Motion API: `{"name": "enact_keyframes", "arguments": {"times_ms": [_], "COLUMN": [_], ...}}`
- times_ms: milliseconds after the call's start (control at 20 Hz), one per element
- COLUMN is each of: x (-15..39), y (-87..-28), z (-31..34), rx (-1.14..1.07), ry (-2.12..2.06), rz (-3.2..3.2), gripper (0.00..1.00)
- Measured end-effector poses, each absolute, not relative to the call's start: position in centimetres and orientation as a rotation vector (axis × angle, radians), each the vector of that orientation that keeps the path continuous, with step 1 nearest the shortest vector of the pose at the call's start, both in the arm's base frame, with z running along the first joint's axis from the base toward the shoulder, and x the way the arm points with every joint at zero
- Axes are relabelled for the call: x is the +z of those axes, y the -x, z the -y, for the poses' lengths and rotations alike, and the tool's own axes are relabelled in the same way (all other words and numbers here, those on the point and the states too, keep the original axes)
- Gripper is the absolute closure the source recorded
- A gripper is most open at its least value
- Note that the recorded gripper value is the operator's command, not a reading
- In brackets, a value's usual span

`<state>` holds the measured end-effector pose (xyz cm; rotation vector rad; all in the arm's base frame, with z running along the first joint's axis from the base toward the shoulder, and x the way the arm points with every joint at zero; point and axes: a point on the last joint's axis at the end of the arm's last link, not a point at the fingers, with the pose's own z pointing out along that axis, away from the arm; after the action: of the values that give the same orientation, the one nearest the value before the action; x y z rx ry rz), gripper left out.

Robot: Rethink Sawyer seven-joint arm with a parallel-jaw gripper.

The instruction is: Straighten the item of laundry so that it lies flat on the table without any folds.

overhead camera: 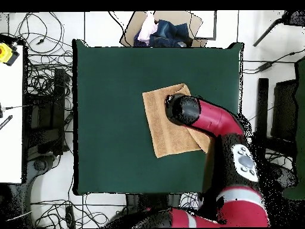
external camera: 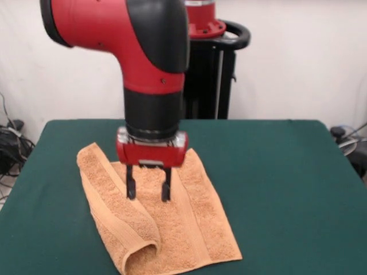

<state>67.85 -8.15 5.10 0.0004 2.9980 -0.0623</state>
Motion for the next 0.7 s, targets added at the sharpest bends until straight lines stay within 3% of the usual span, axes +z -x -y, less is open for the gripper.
{"name": "enact_keyframes", "arguments": {"times_ms": [300,700], "x": [2.9,0.5], "y": [-71.7,-71.4], "z": [4.3,4.5], "rx": [-0.045,-0.028], "ry": [0.049,0.029], "rz": [-2.969,-2.992], "gripper": [0.00,0.00]}}
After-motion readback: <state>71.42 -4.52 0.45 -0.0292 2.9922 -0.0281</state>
